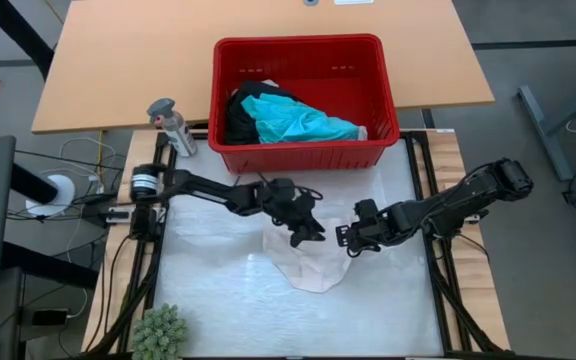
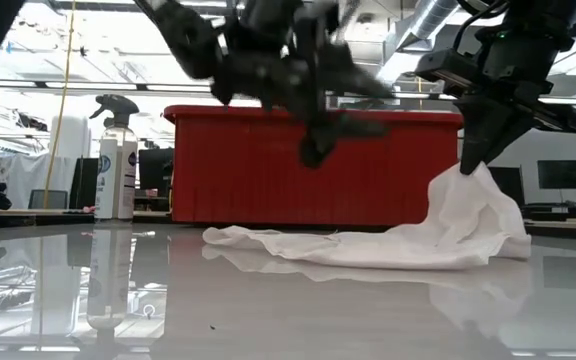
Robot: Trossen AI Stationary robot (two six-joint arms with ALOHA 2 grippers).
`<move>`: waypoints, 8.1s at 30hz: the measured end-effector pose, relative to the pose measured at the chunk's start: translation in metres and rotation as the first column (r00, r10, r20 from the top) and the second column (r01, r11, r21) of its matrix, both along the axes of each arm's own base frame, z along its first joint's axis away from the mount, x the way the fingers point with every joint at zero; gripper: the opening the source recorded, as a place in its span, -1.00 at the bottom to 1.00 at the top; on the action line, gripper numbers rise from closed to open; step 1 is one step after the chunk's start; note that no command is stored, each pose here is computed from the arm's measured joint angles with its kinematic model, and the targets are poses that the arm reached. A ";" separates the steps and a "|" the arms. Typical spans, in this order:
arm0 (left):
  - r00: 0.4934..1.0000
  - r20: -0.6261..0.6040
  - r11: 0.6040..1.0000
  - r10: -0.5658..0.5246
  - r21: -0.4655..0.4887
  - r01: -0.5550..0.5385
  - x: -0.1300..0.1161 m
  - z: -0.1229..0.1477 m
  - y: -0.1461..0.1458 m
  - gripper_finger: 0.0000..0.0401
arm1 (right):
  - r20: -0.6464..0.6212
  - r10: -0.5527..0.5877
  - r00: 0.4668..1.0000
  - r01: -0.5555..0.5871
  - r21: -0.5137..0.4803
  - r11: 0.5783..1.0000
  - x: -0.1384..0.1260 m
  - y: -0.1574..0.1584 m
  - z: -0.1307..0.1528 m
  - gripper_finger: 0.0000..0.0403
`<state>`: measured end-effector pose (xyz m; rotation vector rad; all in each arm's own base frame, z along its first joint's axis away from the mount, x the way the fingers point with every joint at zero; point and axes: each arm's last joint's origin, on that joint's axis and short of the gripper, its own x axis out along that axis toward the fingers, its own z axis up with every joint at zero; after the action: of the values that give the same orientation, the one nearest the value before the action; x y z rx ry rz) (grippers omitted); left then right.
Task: Fold Laundry from Bin
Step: Fold the white underwear
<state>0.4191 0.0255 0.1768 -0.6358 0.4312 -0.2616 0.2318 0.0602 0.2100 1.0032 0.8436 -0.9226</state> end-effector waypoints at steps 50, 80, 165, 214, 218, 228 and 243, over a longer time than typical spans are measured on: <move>0.939 -0.134 0.813 0.318 0.548 -0.198 0.019 -0.066 -0.013 -0.49 | 0.069 0.057 0.996 -0.057 -0.007 0.998 0.008 -0.001 0.003 -0.89; 0.959 -0.216 0.915 0.182 0.395 -0.085 0.018 -0.048 -0.018 -0.49 | 0.134 0.103 0.986 -0.096 -0.061 0.994 0.022 -0.020 0.007 -0.89; 0.937 -0.070 0.817 0.341 0.514 -0.259 0.027 -0.041 -0.028 -0.49 | 0.147 0.154 0.977 -0.142 -0.090 0.986 0.024 -0.020 0.009 -0.89; 0.918 -0.241 0.817 0.315 0.562 -0.132 0.021 -0.076 -0.016 -0.49 | -0.124 0.295 0.948 -0.306 -0.086 0.948 0.006 0.000 -0.009 -0.33; 0.914 -0.239 0.812 0.328 0.566 -0.144 0.021 -0.076 -0.016 -0.49 | -0.213 0.297 0.931 -0.319 -0.072 0.945 0.013 0.002 -0.030 -0.42; 0.911 -0.241 0.809 0.334 0.570 -0.146 0.021 -0.077 -0.015 -0.49 | -0.328 0.323 0.888 -0.308 0.099 0.946 0.006 0.024 -0.049 -0.45; 0.907 -0.243 0.811 0.344 0.564 -0.157 0.021 -0.077 -0.013 -0.49 | -0.245 0.047 0.968 -0.053 -0.018 0.998 -0.030 0.033 -0.014 -0.41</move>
<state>0.4397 0.0123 0.0997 -0.1738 0.7086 0.2341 0.2021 0.0928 0.1958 0.8533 1.0571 -1.0245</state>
